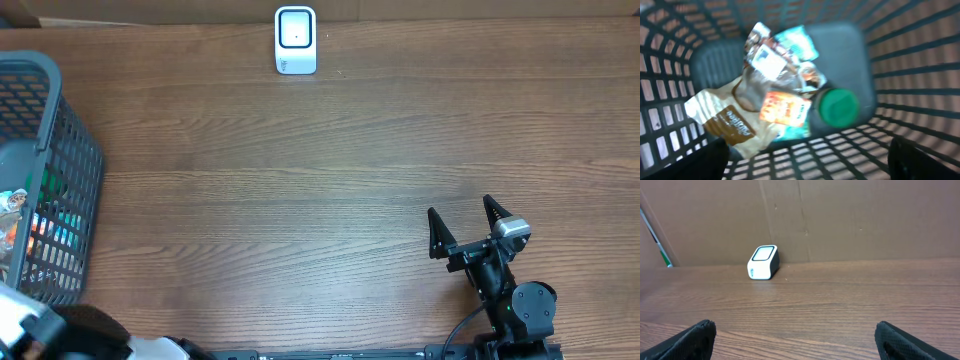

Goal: Scan the item barcode
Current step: 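Reach the left gripper into the basket and grasp the orange snack pack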

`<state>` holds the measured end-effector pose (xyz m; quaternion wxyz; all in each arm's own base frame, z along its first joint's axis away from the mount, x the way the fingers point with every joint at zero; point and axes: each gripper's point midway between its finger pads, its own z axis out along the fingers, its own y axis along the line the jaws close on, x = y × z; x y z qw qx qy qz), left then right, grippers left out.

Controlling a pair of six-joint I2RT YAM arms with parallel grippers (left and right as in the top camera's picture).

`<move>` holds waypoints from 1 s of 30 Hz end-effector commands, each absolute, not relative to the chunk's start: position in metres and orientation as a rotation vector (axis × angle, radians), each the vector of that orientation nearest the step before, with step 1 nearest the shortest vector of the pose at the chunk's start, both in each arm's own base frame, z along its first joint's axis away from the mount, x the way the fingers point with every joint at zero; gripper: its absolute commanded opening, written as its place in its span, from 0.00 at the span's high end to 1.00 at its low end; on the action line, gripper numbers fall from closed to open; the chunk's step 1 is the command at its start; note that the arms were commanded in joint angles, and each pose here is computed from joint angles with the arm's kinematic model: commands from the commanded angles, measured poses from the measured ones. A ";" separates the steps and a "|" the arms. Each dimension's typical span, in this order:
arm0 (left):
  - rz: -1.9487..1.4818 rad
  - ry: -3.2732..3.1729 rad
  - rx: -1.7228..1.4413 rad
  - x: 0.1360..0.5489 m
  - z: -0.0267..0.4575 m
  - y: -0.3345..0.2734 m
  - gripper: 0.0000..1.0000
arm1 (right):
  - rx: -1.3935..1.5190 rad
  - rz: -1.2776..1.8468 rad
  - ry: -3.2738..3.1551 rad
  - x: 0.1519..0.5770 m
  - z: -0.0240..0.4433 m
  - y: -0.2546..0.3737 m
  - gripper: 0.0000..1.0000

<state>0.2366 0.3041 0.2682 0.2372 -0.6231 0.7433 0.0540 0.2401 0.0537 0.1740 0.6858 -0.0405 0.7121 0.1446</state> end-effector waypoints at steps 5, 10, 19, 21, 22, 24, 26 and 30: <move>0.219 2.280 -1.689 0.229 0.204 0.320 0.17 | -0.091 0.328 1.590 0.240 0.172 0.054 0.00; 0.212 2.365 -1.661 0.228 0.166 0.319 0.21 | -0.091 0.328 1.590 0.240 0.172 0.054 0.00; 0.267 2.464 -1.635 0.214 0.101 0.313 0.18 | -0.091 0.328 1.590 0.240 0.172 0.054 0.00; 0.252 2.466 -1.598 0.219 0.091 0.312 0.17 | -0.091 0.327 1.590 0.240 0.172 0.054 0.00; 0.251 2.468 -1.584 0.221 0.088 0.312 0.16 | -0.091 0.328 1.590 0.240 0.172 0.054 0.00; 0.256 2.461 -1.572 0.222 0.083 0.314 0.16 | -0.091 0.328 1.590 0.240 0.172 0.054 0.00; 0.264 2.441 -1.563 0.224 0.079 0.317 0.16 | -0.091 0.328 1.590 0.240 0.172 0.054 0.00; 0.249 2.401 -1.530 0.234 0.075 0.321 0.18 | -0.091 0.328 1.590 0.240 0.172 0.054 0.00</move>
